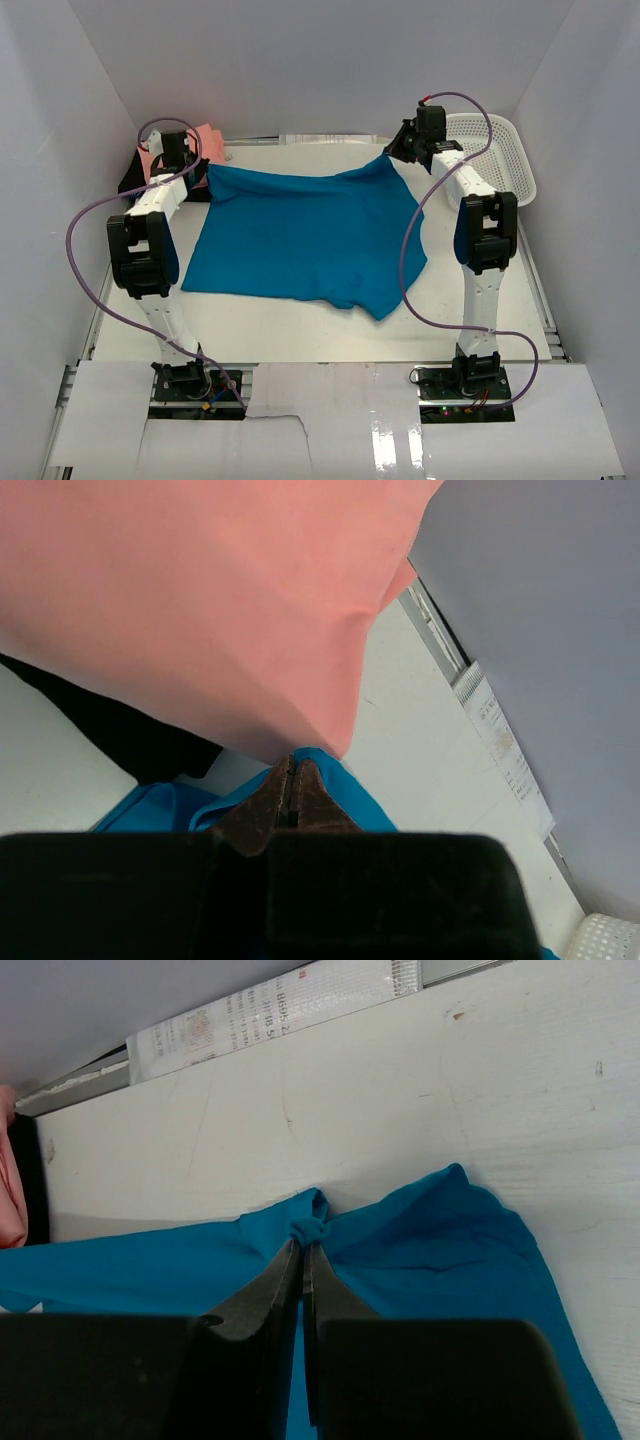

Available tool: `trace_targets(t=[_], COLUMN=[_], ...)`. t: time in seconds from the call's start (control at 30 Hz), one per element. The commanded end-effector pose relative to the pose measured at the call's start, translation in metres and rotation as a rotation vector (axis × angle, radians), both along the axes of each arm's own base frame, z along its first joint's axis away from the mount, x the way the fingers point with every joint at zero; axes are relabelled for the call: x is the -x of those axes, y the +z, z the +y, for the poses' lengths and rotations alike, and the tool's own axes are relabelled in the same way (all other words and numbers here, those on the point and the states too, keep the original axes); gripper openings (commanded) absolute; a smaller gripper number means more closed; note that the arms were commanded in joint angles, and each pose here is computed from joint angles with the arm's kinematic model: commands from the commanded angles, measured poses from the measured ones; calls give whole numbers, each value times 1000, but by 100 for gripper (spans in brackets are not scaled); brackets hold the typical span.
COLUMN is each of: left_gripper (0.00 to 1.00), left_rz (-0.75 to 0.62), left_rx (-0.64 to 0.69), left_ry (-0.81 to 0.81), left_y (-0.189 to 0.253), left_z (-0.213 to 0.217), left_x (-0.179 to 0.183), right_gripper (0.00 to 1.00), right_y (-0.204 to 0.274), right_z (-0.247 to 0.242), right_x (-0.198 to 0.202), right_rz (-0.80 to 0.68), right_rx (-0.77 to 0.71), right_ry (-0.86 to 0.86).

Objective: Fold and stack the t-shirts
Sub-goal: Flatten out the tshirt, then grap the side of the flattened tshirt furthest away from the robot with both arms

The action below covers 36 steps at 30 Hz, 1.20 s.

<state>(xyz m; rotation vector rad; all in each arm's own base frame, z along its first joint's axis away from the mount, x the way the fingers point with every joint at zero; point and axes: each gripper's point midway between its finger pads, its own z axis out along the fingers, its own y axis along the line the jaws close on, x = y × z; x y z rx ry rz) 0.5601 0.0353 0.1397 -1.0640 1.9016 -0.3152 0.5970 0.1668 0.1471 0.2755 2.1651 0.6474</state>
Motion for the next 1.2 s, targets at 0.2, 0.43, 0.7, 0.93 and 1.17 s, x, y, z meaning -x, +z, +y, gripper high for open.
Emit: trace_targets(t=[0.2, 0.43, 0.7, 0.93, 1.17], left_gripper=[0, 0, 0, 0, 0], left_rz=[-86, -73, -73, -75, -79], left_rx=[-34, 28, 2, -46, -77], left_ry=[-97, -244, -307, -289, -262], left_y=[29, 7, -1, 6, 17], left_z=[-9, -37, -52, -43, -36], left_x=[-33, -51, -58, -57, -51], right_gripper=[8, 8, 8, 8, 8], right_y=[46, 51, 62, 59, 49], right_z=[-30, -59, -69, -66, -67], right_x=[10, 15, 14, 21, 40], right_rz=[-89, -86, -109, -104, -89], right_rx=[26, 29, 19, 6, 6], right_ry=[-78, -142, -143, -126, -129])
